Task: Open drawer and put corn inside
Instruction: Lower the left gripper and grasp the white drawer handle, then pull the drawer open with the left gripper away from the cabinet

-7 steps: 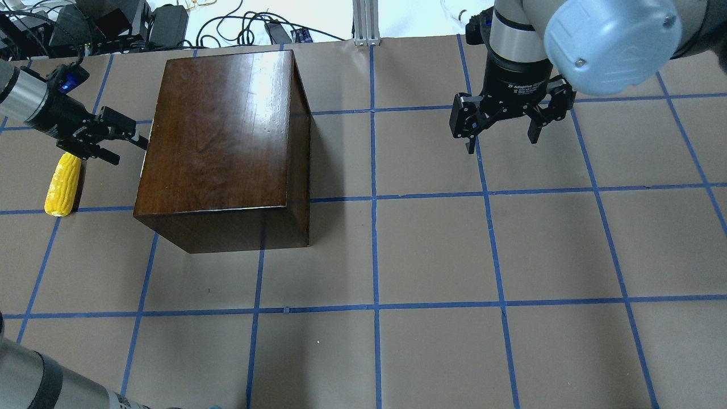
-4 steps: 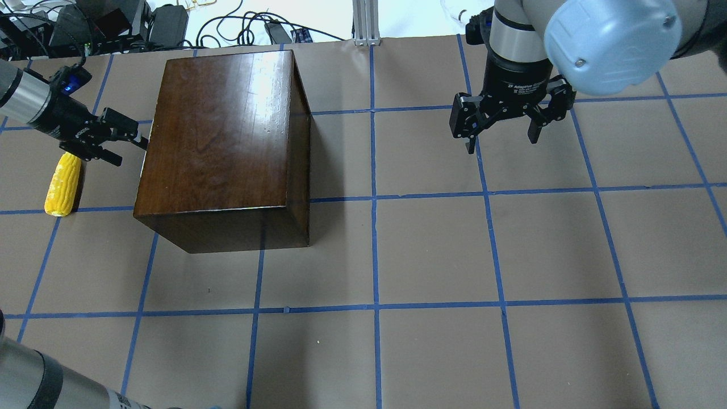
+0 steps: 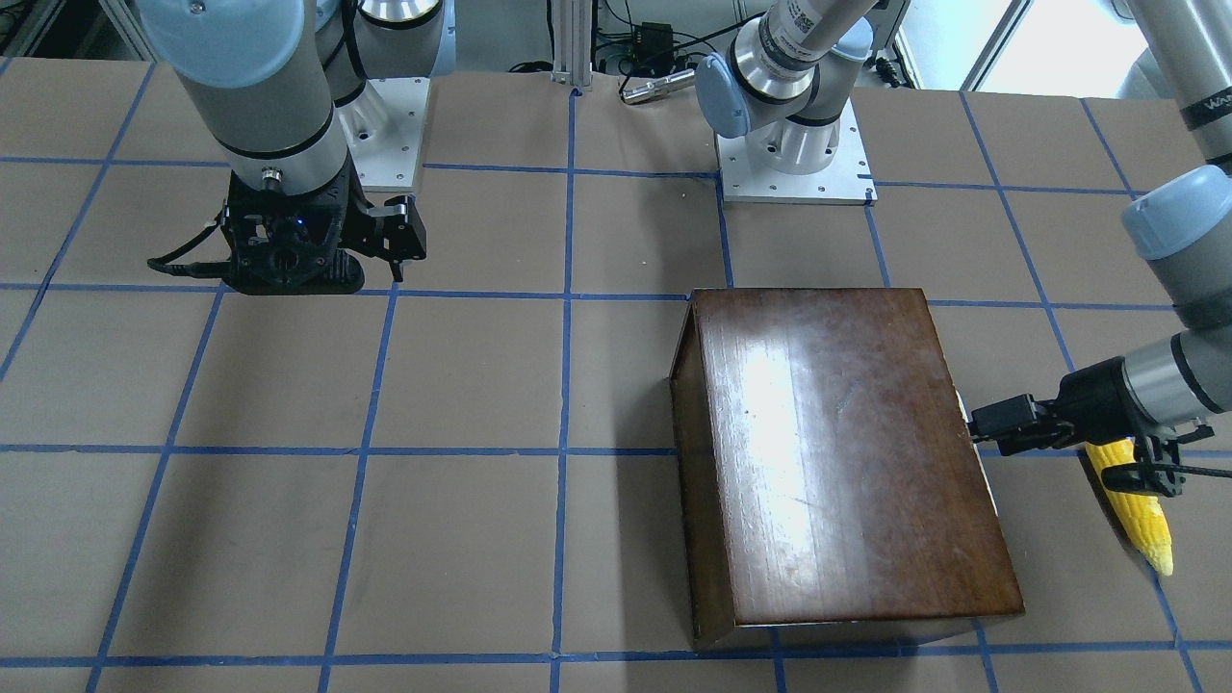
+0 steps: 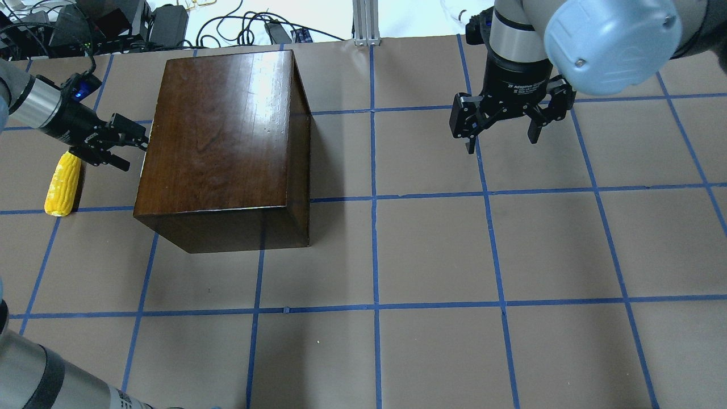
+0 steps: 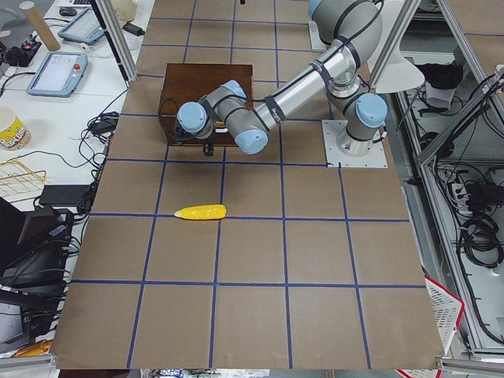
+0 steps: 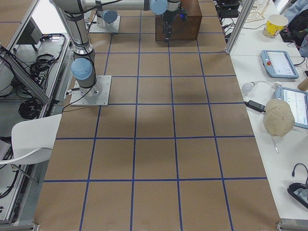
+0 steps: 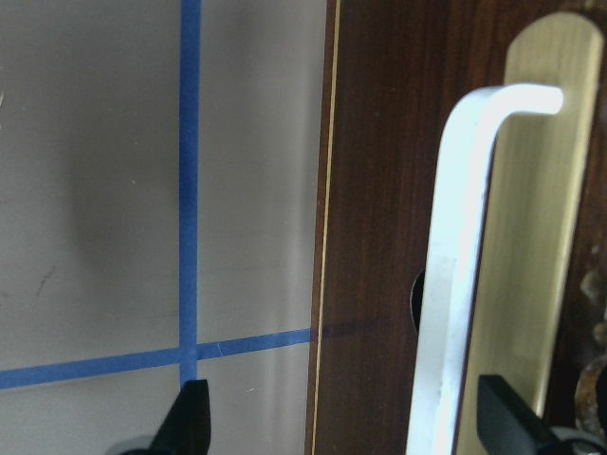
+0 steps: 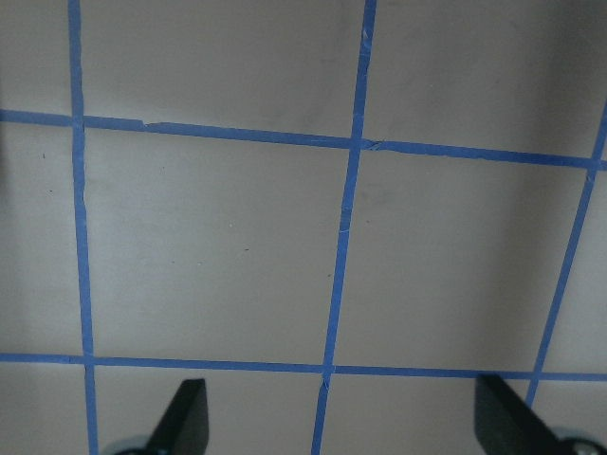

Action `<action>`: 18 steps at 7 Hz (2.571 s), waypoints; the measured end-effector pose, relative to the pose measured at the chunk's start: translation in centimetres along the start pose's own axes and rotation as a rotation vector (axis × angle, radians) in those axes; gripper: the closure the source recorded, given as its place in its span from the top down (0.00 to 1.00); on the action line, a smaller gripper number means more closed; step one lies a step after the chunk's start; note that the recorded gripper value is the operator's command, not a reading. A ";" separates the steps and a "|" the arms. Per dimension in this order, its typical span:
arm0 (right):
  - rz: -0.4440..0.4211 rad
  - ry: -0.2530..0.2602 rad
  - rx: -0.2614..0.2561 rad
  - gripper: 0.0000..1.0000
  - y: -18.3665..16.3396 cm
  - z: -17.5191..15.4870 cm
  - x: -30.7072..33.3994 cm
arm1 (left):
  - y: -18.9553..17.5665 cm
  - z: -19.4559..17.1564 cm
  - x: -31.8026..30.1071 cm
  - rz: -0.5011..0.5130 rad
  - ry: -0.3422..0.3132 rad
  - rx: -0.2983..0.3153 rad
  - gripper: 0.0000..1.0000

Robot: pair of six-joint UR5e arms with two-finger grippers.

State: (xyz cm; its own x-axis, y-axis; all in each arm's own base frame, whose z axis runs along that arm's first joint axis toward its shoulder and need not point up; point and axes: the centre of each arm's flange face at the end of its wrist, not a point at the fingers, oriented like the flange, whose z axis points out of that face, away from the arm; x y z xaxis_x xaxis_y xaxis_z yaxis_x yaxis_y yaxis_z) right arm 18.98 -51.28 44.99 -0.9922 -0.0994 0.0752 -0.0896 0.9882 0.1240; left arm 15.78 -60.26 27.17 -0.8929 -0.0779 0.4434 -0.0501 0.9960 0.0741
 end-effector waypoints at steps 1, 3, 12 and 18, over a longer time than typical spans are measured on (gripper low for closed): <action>-0.001 0.000 0.000 1.00 0.0 0.0 0.0 | -0.1 0.3 -0.2 -0.002 0.003 -0.005 1.00; -0.001 0.000 0.000 1.00 0.0 0.0 0.0 | -0.2 0.9 -0.5 -0.006 0.009 -0.014 1.00; -0.001 0.000 0.000 1.00 0.0 0.0 0.0 | -1.1 0.7 -1.4 0.019 -0.022 0.010 1.00; -0.001 0.000 0.000 1.00 0.0 0.0 0.0 | -1.3 0.2 -2.4 0.035 -0.076 0.024 1.00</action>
State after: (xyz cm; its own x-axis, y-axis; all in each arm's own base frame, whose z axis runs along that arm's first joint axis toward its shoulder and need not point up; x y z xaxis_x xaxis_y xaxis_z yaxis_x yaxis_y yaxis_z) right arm 18.98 -51.28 44.99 -0.9921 -0.1004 0.0750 -0.0906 0.9881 0.1241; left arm 17.93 -61.37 25.87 -0.9257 -0.0401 0.3762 -0.0280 0.9989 0.0375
